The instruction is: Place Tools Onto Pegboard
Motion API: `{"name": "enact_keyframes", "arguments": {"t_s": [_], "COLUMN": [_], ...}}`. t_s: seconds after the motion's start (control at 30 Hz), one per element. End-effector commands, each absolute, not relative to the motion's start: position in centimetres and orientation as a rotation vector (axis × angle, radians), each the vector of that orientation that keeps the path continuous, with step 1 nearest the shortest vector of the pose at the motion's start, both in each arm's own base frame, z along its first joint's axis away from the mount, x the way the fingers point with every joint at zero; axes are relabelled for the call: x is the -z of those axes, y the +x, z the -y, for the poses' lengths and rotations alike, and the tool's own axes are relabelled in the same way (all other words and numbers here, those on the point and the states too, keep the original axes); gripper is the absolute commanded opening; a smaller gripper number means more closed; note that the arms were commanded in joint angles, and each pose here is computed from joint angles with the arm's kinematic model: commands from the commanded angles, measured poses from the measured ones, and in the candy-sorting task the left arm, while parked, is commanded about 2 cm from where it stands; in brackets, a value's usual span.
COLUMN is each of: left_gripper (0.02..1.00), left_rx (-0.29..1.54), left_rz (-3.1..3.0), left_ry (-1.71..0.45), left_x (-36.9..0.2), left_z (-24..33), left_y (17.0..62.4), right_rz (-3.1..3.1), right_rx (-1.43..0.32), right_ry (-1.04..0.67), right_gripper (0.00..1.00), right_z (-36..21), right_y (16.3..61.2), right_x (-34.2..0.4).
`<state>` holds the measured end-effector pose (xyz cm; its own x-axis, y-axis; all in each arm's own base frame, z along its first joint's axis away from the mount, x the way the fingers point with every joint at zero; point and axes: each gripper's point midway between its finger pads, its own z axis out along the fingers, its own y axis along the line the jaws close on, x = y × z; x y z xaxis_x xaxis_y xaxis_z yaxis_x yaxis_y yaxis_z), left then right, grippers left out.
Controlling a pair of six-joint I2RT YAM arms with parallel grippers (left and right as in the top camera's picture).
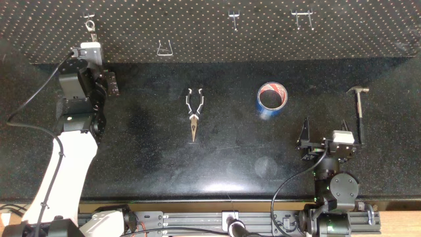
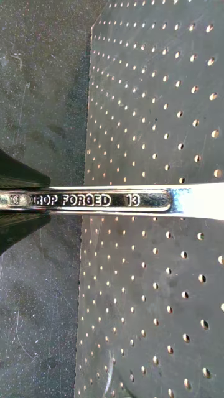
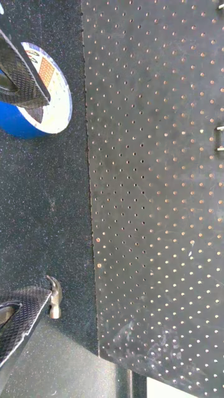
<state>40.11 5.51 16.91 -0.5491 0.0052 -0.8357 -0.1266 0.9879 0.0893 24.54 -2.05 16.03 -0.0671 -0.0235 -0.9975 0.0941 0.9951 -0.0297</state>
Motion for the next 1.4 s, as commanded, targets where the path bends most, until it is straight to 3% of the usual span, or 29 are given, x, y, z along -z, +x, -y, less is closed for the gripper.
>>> {"name": "enact_keyframes", "arguments": {"t_s": [0.03,0.67,0.7,0.77,0.8,1.2,1.4], "left_gripper": [0.029,0.047,0.141,0.503,0.560,0.759,0.919], "left_rx": [-0.194,-0.167,-0.167,-0.167,-0.167,-0.166,0.007], "left_rz": [-2.100,-2.094,-2.094,-2.094,-2.094,-2.094,-2.112], "left_ry": [-0.109,-0.122,-0.122,-0.122,-0.122,-0.122,-0.038], "left_x": [-18.7,-18.8,-18.8,-18.8,-18.8,-18.8,-19.0], "left_z": [-6.3,-6.9,-6.9,-6.9,-6.9,-6.9,-4.0], "left_y": [40.9,41.0,41.0,41.0,41.0,41.0,40.3], "right_rz": [-1.638,-1.638,-1.638,-1.637,-1.638,-1.638,-1.638], "right_rx": [0.106,0.106,0.106,0.106,0.106,0.106,0.106], "right_ry": [0.037,0.038,0.037,0.037,0.037,0.037,0.037], "right_gripper": [0.939,0.939,0.939,0.939,0.939,0.936,0.936], "right_z": [2.0,2.0,2.0,2.0,2.0,2.0,2.0], "right_y": [24.5,24.5,24.5,24.5,24.5,24.5,24.5], "right_x": [-15.8,-15.8,-15.8,-15.8,-15.8,-15.8,-15.8]}}
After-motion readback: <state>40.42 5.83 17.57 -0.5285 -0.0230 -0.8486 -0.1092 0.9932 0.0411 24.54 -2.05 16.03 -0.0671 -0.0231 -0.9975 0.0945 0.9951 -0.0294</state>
